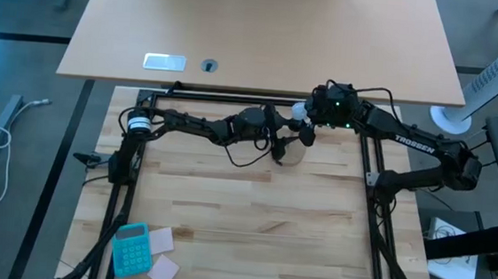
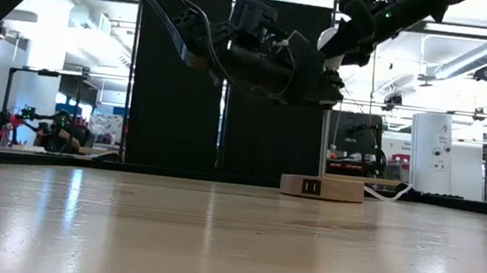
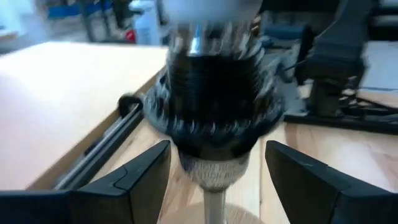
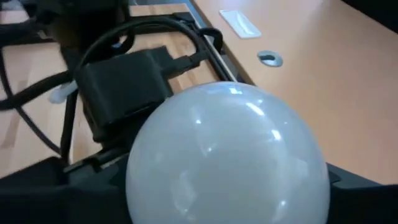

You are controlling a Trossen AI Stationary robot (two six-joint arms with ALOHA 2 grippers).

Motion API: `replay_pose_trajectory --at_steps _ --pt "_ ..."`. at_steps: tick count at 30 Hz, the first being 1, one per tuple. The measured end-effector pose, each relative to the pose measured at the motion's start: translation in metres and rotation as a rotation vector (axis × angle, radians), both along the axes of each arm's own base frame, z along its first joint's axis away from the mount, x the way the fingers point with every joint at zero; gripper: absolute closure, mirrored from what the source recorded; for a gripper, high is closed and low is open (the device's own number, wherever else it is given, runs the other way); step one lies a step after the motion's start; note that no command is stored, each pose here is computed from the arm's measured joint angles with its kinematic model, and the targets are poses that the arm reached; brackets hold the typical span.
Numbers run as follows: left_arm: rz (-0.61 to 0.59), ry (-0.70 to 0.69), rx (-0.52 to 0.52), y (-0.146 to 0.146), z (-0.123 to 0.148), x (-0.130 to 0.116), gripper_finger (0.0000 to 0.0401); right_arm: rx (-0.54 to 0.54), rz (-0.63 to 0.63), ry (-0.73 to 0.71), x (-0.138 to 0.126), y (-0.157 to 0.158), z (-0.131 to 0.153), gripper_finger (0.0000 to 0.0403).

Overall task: Screw lightbulb
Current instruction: Insert the lightbulb into the lamp

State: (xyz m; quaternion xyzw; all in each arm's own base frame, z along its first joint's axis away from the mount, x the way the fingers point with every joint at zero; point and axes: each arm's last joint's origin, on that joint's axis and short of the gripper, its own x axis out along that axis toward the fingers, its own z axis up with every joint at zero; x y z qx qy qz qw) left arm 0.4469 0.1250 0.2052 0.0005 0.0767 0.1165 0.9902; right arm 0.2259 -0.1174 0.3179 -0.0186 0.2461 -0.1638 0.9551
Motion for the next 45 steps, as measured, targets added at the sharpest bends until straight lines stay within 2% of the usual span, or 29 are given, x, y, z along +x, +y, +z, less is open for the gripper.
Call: replay_pose_trajectory --at_steps 3,6,11,23,45 --pt "-0.078 -0.029 0.041 0.004 0.002 -0.001 0.0158 0.007 -0.004 -0.007 -0.001 0.001 0.001 0.0155" --pt "-0.116 -0.026 0.030 0.013 0.000 -0.004 0.0161 0.006 -0.004 -0.006 -0.001 0.000 0.001 0.0148" --pt "-0.112 -0.028 0.028 0.024 0.000 -0.008 0.0160 0.001 -0.002 -0.010 -0.001 0.000 0.002 0.0122" --pt "-0.122 -0.022 0.025 0.024 -0.002 -0.008 0.0160 0.005 -0.004 -0.038 -0.005 0.003 0.007 0.0056" --pt "-0.144 -0.014 0.018 0.024 -0.003 -0.009 0.0160 0.011 0.014 -0.050 -0.007 0.005 0.010 0.0053"
